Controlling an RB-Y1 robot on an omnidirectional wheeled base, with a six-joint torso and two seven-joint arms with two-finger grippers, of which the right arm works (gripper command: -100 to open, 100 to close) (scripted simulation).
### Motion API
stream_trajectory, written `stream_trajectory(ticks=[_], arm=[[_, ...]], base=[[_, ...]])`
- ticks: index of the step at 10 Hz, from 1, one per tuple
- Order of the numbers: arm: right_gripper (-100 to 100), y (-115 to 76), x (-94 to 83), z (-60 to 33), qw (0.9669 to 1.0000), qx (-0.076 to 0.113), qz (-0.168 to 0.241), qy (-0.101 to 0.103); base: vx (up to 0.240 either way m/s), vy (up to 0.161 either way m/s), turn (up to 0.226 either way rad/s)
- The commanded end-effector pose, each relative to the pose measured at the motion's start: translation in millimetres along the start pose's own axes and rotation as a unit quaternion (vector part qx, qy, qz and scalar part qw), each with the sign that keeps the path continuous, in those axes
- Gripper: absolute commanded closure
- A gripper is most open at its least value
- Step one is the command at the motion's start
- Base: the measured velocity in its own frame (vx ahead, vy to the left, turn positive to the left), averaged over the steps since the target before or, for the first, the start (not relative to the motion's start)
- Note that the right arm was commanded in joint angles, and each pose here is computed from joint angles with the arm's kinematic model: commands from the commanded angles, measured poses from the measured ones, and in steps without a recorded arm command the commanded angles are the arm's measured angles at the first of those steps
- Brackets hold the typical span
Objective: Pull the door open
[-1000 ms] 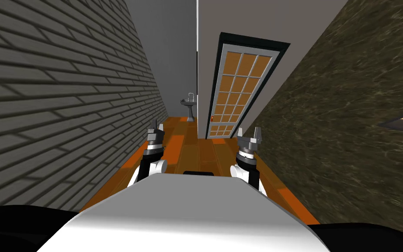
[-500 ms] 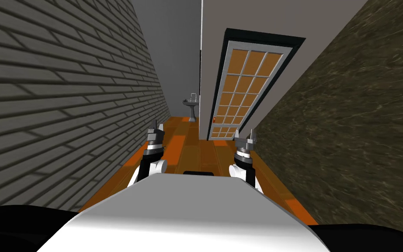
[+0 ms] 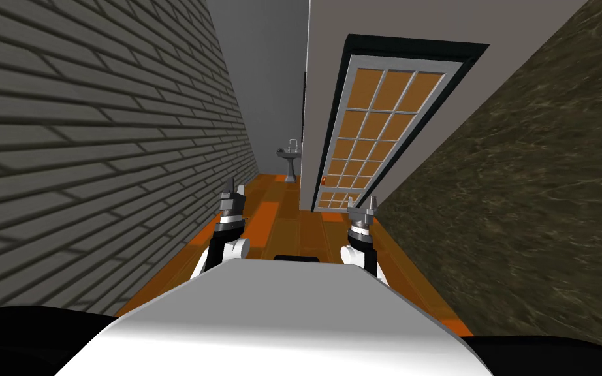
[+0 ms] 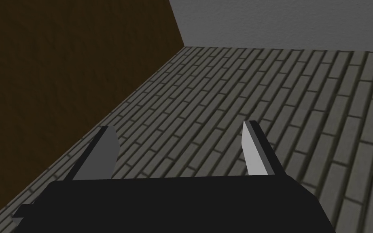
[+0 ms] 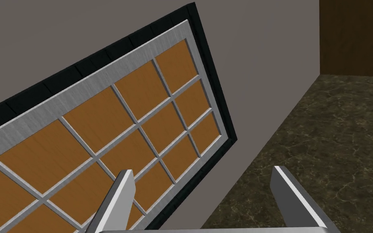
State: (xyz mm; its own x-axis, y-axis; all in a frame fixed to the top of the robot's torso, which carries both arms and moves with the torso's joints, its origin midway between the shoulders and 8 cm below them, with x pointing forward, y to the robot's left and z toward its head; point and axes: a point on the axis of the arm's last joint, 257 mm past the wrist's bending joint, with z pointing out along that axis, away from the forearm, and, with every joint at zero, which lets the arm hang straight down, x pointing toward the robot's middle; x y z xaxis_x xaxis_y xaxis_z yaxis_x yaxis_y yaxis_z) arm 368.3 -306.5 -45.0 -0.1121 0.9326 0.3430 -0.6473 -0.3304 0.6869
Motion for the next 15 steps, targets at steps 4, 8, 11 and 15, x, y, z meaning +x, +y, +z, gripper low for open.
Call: stream_trajectory(ticks=[4,8,11,15], arm=[[-100,-35.1,-23.7,-13.0,0.9972,0.027,0.065,-0.025],[-100,-64.5,-46.7,-25.9,0.99,0.049,0.121,-0.053],[-100,-85.6,-65.0,-37.2,0.9818,0.063,0.162,-0.076],[-100,-105.9,-84.2,-49.9,0.9712,0.076,0.201,-0.102]], base=[[0.089,-0.036,0.116],[0.095,-0.049,0.121],[0.084,-0.041,0.127],[0.069,-0.046,0.1]])
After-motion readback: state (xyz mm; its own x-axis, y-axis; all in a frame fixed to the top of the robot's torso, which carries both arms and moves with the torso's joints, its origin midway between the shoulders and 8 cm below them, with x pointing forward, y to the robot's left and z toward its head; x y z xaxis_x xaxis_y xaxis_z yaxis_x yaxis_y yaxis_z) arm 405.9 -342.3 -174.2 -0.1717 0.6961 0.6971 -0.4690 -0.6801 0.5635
